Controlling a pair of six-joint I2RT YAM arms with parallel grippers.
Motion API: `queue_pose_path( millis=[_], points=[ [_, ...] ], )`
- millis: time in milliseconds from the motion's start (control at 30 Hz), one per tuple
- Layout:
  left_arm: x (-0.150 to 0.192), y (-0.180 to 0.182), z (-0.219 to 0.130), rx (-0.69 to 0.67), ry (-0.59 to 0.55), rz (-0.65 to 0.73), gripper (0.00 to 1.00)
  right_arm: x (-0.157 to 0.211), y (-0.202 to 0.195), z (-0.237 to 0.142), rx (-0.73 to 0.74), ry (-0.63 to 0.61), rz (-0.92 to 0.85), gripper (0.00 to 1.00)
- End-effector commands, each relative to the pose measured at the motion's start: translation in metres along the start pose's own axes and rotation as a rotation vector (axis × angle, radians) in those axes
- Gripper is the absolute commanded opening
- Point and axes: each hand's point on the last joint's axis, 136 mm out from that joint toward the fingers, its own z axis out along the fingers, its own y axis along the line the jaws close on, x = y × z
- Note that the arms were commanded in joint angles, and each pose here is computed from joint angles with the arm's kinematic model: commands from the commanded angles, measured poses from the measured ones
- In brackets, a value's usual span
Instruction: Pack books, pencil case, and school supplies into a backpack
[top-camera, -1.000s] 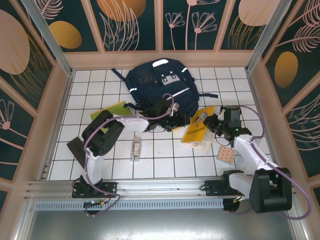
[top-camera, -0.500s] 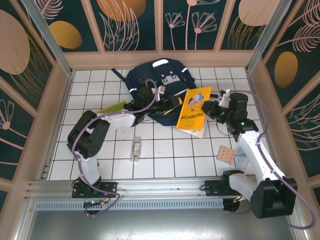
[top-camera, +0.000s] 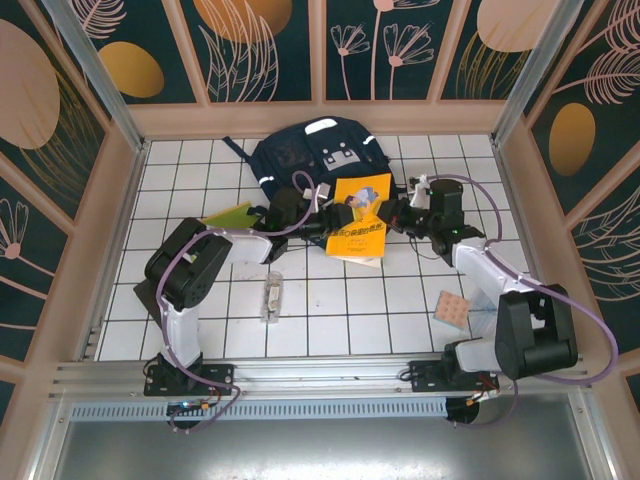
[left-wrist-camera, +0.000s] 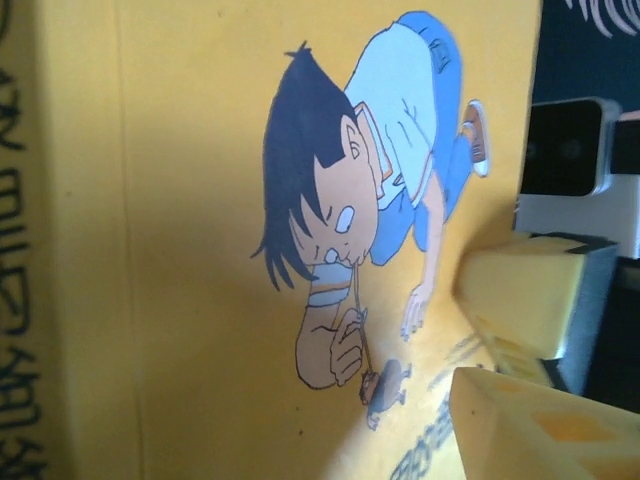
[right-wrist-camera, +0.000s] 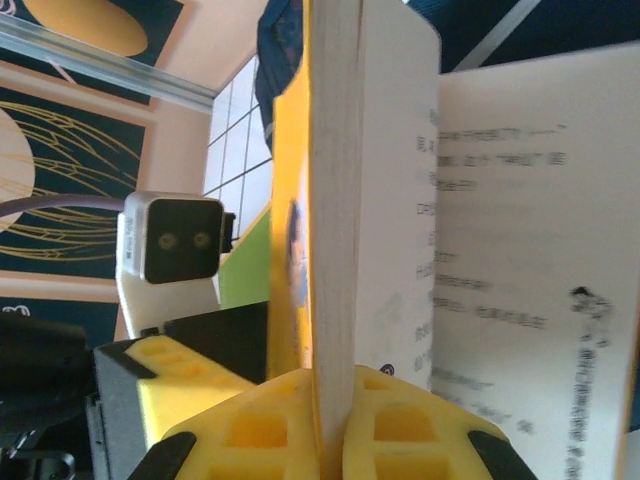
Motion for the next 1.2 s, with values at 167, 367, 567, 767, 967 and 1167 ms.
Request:
queue_pose_path(
  millis=[167, 367, 567, 767, 967, 1167],
  points=[
    [0.001, -0.012, -0.001, 0.004, 0.006, 0.064, 0.27, -0.025, -0.003, 0.000, 0.062, -0.085, -0.074, 0.02],
    [-0.016, -0.008, -0.008, -0.041, -0.068, 0.040, 0.00, -0.037, -0.022, -0.008, 0.210, -0.138, -0.001, 0.63],
    [-0.074, -0.034, -0.030, -0.058, -0.321, 0.073, 0.00, -0.030, -0.013, -0.011, 0.175, -0.171, 0.137, 0.99],
    [-0.117, -0.069, -0.049, 0.037, -0.566, 0.069, 0.00, 0.007, 0.012, 0.015, 0.032, -0.134, 0.261, 0.99],
    [-0.123, -0.077, -0.060, 0.151, -0.649, -0.002, 0.00, 0.017, 0.044, 0.028, -0.116, -0.178, 0.278, 0.99],
    [-0.105, -0.067, -0.060, 0.187, -0.623, -0.088, 0.00, 0.002, 0.064, 0.044, -0.230, -0.219, 0.262, 0.98]
  ],
)
